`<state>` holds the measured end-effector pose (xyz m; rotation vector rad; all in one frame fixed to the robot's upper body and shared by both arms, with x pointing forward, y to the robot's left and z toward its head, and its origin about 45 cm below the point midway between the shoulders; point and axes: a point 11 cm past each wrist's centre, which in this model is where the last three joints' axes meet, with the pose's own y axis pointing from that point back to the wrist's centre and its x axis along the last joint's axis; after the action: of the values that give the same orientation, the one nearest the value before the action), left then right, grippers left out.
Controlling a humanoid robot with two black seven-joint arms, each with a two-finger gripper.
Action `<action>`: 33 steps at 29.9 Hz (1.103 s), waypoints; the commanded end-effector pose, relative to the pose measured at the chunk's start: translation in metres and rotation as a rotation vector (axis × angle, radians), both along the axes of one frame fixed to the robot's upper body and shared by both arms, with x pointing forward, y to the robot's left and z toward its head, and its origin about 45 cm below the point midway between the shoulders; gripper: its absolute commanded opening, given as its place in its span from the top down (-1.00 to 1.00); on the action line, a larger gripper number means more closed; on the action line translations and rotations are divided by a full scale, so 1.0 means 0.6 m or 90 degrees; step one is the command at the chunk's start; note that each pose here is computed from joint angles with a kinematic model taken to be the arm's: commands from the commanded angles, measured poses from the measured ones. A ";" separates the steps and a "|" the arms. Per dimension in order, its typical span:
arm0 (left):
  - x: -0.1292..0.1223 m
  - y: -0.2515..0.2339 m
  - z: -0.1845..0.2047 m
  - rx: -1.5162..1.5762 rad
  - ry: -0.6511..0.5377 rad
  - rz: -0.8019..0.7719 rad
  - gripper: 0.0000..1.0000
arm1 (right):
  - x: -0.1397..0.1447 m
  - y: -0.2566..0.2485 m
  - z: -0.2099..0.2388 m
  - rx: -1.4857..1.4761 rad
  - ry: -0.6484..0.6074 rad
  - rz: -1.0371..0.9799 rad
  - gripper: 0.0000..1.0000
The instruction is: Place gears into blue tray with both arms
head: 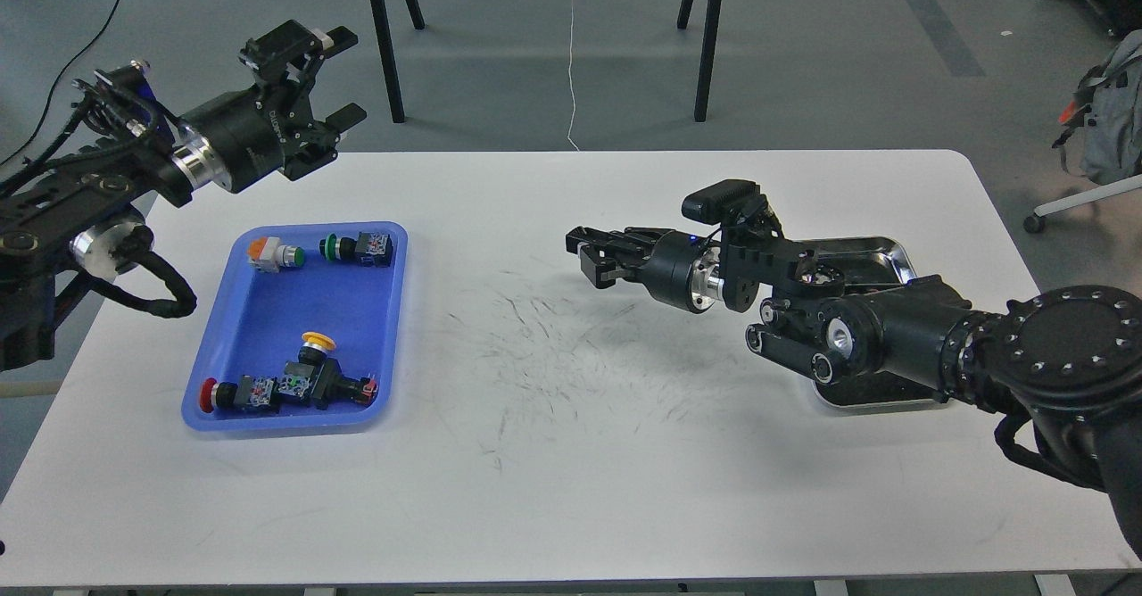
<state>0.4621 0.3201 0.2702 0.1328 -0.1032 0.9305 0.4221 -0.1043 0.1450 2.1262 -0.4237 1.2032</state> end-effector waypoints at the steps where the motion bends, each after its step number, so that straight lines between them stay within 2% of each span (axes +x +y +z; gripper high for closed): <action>1: -0.001 0.006 0.000 0.000 0.001 0.004 -1.00 | -0.024 0.004 -0.022 -0.034 0.010 0.042 0.96; 13: -0.003 0.015 -0.002 -0.001 0.003 0.013 -1.00 | -0.085 0.043 -0.040 -0.024 0.034 0.119 0.95; 33: -0.004 0.022 -0.004 -0.003 0.004 0.020 -1.00 | -0.109 0.041 -0.063 -0.045 0.041 0.151 0.94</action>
<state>0.4597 0.3331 0.2680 0.1335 -0.0936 0.9610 0.3583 -0.0793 0.1083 2.1918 -0.1058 1.2579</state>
